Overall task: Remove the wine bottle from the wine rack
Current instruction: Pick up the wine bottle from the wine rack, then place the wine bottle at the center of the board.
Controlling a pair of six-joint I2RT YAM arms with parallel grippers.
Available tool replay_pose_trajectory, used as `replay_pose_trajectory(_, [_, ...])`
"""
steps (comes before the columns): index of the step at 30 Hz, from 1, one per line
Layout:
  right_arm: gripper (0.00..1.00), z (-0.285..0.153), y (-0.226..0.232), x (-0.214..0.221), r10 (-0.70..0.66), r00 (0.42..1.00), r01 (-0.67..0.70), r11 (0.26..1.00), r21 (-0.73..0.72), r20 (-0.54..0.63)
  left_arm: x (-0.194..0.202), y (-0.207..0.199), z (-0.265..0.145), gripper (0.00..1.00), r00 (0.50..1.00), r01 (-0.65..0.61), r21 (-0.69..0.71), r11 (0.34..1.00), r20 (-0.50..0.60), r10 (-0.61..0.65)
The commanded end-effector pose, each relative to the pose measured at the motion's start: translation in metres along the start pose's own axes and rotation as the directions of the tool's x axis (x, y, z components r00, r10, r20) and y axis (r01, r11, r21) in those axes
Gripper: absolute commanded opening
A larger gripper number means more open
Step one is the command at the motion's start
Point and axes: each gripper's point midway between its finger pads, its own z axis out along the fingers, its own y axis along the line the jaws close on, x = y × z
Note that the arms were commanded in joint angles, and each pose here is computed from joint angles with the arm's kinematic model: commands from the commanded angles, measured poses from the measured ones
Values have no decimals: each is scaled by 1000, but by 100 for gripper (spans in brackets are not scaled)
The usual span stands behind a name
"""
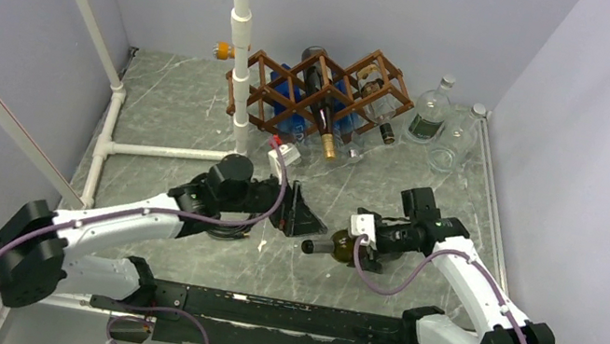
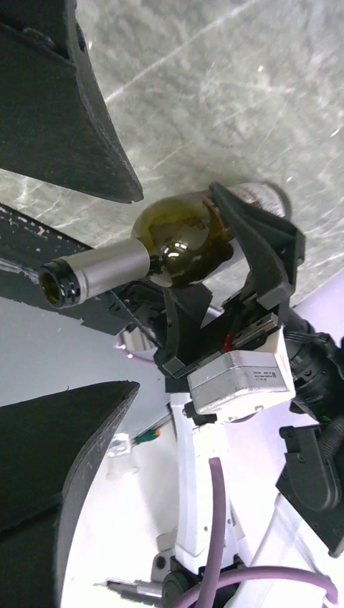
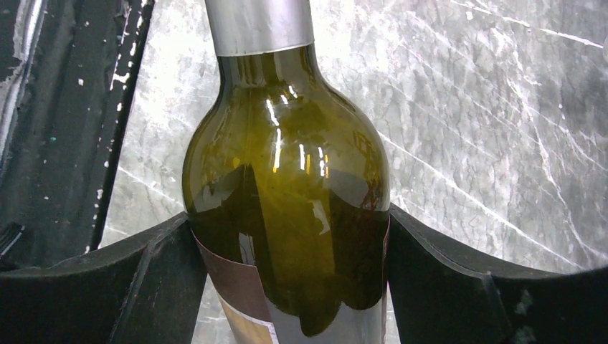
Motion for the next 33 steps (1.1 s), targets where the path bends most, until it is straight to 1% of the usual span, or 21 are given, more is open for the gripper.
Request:
replay_pose_trajectory(1, [48,-9,-14,-35,-44,991,41,999,27,127,-20,7,-21,100,990,-72,-101,992,116,83])
replay_pose_trajectory(6, [47,-17,-18,-43,-22,985,14,999,49,173,-31,10,-44,100,966,-113,-170,979,213,148])
replay_pose_trajectory(10, [47,-27,-23,-49,-2,978,-15,997,78,210,-33,13,-58,99,949,-133,-202,970,256,184])
replay_pose_trajectory(15, [46,-44,-33,-54,44,962,-82,988,132,270,-32,19,-69,100,934,-136,-224,965,295,200])
replay_pose_trajectory(21, [46,-64,-45,-59,78,939,-152,968,202,335,-25,31,-76,99,933,-135,-271,953,290,215])
replay_pose_trajectory(33, [45,-91,-69,-44,152,917,-274,912,306,370,-12,45,-85,100,930,-144,-306,941,284,234])
